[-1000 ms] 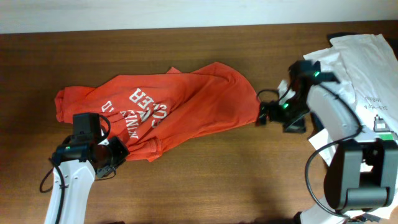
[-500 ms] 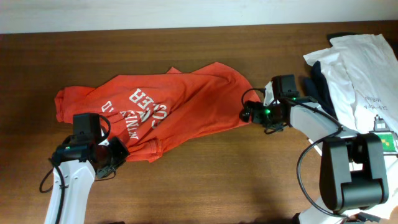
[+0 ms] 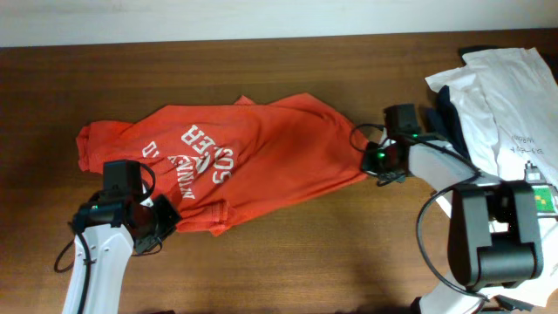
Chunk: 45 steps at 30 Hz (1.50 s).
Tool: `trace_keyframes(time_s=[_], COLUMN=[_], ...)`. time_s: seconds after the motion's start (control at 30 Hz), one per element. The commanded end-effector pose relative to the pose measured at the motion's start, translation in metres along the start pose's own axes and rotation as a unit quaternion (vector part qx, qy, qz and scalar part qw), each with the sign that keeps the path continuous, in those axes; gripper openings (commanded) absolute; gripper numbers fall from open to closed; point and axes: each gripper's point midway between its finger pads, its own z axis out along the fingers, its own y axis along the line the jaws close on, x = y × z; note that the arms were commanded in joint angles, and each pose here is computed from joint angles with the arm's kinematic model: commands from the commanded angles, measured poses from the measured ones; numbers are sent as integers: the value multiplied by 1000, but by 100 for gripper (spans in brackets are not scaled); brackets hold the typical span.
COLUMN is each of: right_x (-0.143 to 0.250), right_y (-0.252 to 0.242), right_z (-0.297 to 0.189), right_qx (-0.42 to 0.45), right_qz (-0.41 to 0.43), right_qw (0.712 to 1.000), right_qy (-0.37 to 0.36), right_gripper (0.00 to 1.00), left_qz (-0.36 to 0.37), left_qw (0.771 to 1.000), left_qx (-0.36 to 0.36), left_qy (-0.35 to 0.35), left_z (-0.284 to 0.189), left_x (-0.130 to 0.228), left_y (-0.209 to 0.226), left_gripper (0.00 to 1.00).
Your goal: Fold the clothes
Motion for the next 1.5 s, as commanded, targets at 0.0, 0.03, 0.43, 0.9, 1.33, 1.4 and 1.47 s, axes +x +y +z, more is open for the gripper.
trace_keyframes(time_s=[0.0, 0.03, 0.43, 0.9, 1.33, 1.4, 1.47], right_x=[-22, -23, -8, -7, -7, -6, -6], right_y=[-73, -88, -105, -105, -105, -105, -105], right_z=[-22, -27, -31, -31, -31, -31, -31], right_qx=[103, 109, 102, 102, 102, 103, 103], right_qz=[67, 88, 99, 99, 99, 99, 99], right_qw=[992, 990, 990, 989, 989, 989, 989], right_qy=[-24, -18, 25, 26, 27, 28, 28], right_gripper=[4, 4, 4, 4, 4, 4, 4], left_qz=[8, 7, 3, 21, 55, 71, 75], left_qw=[999, 999, 998, 997, 994, 994, 994], left_qx=[-31, -33, -48, -26, 13, 18, 21], left_qy=[-3, 1, 31, 63, 89, 85, 80], left_z=[-1, -1, -2, 23, 47, 49, 49], left_x=[1, 3, 18, 21, 29, 31, 29], left_y=[13, 14, 21, 14, -14, -21, -24], left_gripper=[4, 5, 11, 63, 52, 44, 30])
